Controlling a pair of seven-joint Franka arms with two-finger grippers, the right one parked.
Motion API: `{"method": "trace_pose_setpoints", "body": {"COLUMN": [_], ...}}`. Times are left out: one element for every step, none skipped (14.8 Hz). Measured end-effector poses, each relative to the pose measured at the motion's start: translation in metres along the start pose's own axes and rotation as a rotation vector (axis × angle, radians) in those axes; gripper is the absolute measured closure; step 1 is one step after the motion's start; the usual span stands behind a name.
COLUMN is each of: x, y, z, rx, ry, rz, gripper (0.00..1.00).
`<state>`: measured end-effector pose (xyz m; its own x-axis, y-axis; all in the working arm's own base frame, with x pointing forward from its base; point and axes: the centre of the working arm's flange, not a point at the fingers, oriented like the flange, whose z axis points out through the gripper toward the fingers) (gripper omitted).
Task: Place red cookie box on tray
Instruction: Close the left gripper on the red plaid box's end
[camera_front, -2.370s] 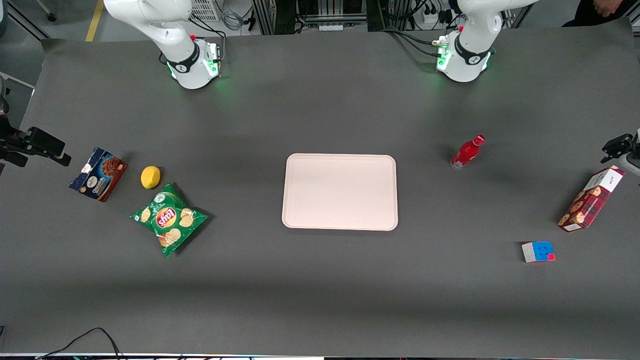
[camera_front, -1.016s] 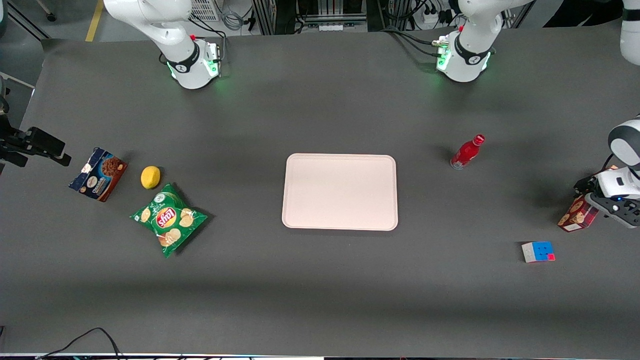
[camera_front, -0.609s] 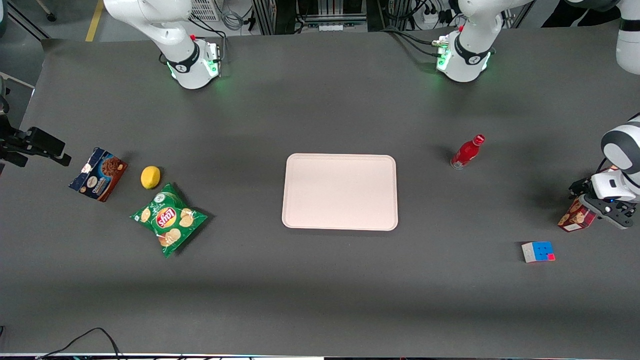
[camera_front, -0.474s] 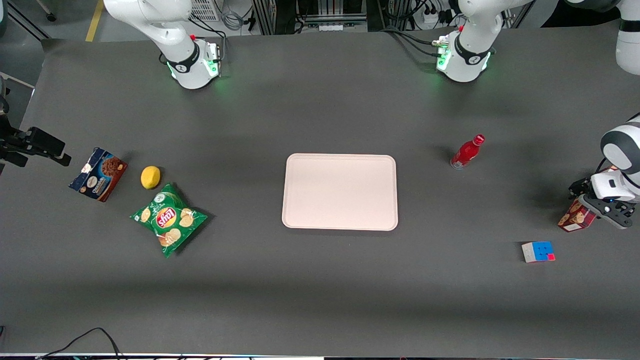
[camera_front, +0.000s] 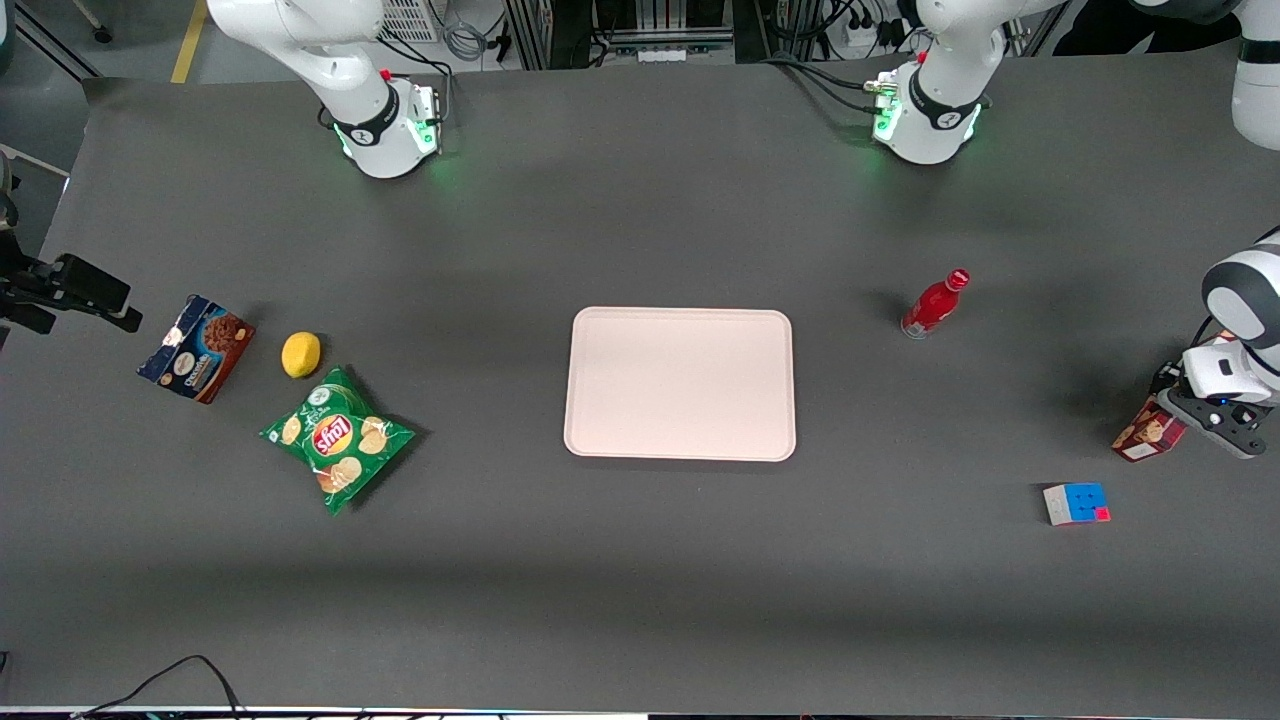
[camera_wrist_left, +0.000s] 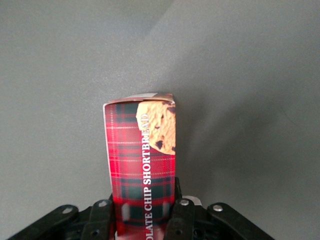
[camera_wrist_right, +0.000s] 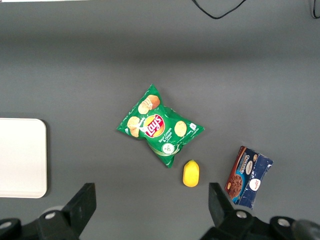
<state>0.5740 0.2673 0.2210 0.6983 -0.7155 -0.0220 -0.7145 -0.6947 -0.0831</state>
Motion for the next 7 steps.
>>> {"method": "trace_pose_setpoints", "body": {"x": [0.001,0.003,0.005,0.008,0.012,0.017,0.021], "y": [0.0,-0.001,-0.003,-0.007,-0.012,-0.016,-0.018], "z": [0.0,-0.002,-0.007,-0.015,-0.03,-0.049,-0.069], "rx": [0.001,0.004,0.015,0.032,0.054,0.075,0.084], "ry": [0.001,0.004,0.01,0.019,0.031,0.045,0.055], "rz": [0.002,0.003,0.005,0.007,0.009,0.012,0.012], "gripper": [0.62,0.62,0.62,0.62,0.62,0.62,0.62]}}
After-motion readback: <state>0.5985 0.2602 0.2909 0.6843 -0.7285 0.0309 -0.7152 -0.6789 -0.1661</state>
